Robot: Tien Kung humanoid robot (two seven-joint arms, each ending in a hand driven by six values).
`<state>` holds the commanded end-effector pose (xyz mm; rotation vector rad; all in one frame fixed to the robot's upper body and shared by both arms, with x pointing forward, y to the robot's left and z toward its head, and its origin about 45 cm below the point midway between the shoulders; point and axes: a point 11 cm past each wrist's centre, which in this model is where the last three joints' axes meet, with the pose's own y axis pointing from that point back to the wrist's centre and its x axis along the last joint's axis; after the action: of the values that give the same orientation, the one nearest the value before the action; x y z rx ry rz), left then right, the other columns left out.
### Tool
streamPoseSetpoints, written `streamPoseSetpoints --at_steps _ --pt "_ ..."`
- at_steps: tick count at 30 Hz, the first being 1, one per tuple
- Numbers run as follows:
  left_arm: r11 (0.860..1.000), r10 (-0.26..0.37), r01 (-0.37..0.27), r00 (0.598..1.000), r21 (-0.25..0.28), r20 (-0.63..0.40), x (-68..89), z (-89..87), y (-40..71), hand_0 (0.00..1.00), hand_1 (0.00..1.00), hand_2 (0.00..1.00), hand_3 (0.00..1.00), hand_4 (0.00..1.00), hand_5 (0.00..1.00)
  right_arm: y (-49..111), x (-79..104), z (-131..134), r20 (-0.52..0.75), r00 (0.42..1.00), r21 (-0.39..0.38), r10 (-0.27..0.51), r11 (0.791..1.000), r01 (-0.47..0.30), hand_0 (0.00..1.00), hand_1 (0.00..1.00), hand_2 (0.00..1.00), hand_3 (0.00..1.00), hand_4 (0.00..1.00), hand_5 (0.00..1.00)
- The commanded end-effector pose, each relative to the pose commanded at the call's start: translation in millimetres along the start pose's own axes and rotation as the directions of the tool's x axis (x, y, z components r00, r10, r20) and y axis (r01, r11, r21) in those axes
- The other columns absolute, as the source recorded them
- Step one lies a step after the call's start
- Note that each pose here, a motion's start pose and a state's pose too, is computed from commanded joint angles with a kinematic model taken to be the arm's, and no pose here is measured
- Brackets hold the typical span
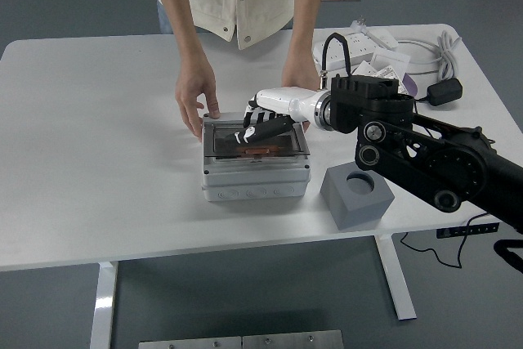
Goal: Fetch the battery,place it into the box,close the lid of the box
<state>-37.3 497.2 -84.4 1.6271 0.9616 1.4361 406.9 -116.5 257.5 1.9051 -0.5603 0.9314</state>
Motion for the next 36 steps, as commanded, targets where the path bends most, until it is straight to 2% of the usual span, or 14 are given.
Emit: streamPoseSetpoints --at_steps 5,12,15,19,22,23,26,28,29,34,35,36 --pt "1.0 -0.002 0.002 1.0 0.0 0.001 -0.8 0.0 0.0 0.584 0.754 0.593 0.517 0.044 0.002 2.0 2.3 1 0.013 1.0 -0.001 0.0 1.0 0.0 0.593 0.523 0.583 0.72 0.942 0.931" --pt "1.0 -0.004 0.004 1.0 -0.003 0.003 -1.6 1.7 0.0 0.584 0.754 0.594 0.518 0.047 0.002 14.3 14.0 19 0.076 0.995 -0.028 0.063 0.998 -0.061 0.587 0.521 0.576 0.725 0.942 0.929" --pt "1.0 -0.007 0.007 1.0 -0.002 0.003 -3.6 1.1 0.0 0.584 0.754 0.594 0.518 0.047 0.002 26.1 17.7 27 0.131 0.984 -0.001 0.122 0.992 -0.123 0.587 0.521 0.576 0.725 0.942 0.929" --pt "1.0 -0.014 0.014 1.0 0.008 0.002 -6.2 -1.9 0.0 0.585 0.754 0.594 0.518 0.045 0.002 45.9 26.8 39 0.259 0.937 0.057 0.233 0.965 -0.256 0.575 0.516 0.576 0.725 0.941 0.931" --pt "1.0 -0.013 0.013 1.0 0.018 0.002 -6.0 -5.0 -0.1 0.585 0.754 0.594 0.518 0.045 0.002 59.1 29.5 54 0.379 0.874 0.082 0.304 0.93 -0.358 0.575 0.516 0.576 0.725 0.941 0.931" --pt "1.0 -0.013 0.013 1.0 0.02 0.001 -5.8 -5.7 -0.1 0.585 0.754 0.594 0.518 0.046 0.002 62.3 29.9 59 0.408 0.855 0.085 0.321 0.919 -0.386 0.479 0.454 0.523 0.666 0.922 0.871" --pt "1.0 -0.011 0.011 1.0 0.024 -0.002 -5.1 -7.6 -0.2 0.585 0.754 0.594 0.518 0.046 0.002 71.8 25.9 71 0.508 0.776 0.094 0.373 0.872 -0.481 0.479 0.454 0.523 0.666 0.922 0.871" --pt "1.0 -0.01 0.011 1.0 0.025 -0.006 -4.9 -8.4 -0.2 0.585 0.754 0.594 0.518 0.046 0.002 77.3 21.6 74 0.572 0.713 0.102 0.405 0.828 -0.552 0.479 0.454 0.523 0.666 0.922 0.871" --pt "1.0 -0.011 0.011 1.0 0.025 -0.009 -5.1 -8.8 -0.2 0.584 0.753 0.594 0.518 0.044 0.002 80.0 17.2 76 0.607 0.676 0.102 0.418 0.803 -0.588 0.3 0.349 0.423 0.547 0.804 0.601" --pt "1.0 -0.014 0.014 1.0 0.025 -0.015 -6.5 -9.7 -0.2 0.584 0.753 0.594 0.518 0.044 0.002 90.2 0.6 84 0.712 0.514 0.061 0.478 0.687 -0.724 0.3 0.349 0.423 0.547 0.804 0.601" --pt "1.0 -0.014 0.015 1.0 0.025 -0.016 -6.8 -9.7 -0.2 0.585 0.753 0.594 0.518 0.045 0.002 92.0 -3.3 87 0.727 0.478 0.041 0.493 0.663 -0.748 0.308 0.345 0.419 0.528 0.773 0.533" --pt "1.0 -0.015 0.015 1.0 0.025 -0.017 -7.2 -9.7 -0.2 0.585 0.753 0.594 0.518 0.045 0.002 93.5 -7.5 90 0.739 0.447 0.022 0.505 0.644 -0.764 0.308 0.345 0.419 0.528 0.773 0.533"
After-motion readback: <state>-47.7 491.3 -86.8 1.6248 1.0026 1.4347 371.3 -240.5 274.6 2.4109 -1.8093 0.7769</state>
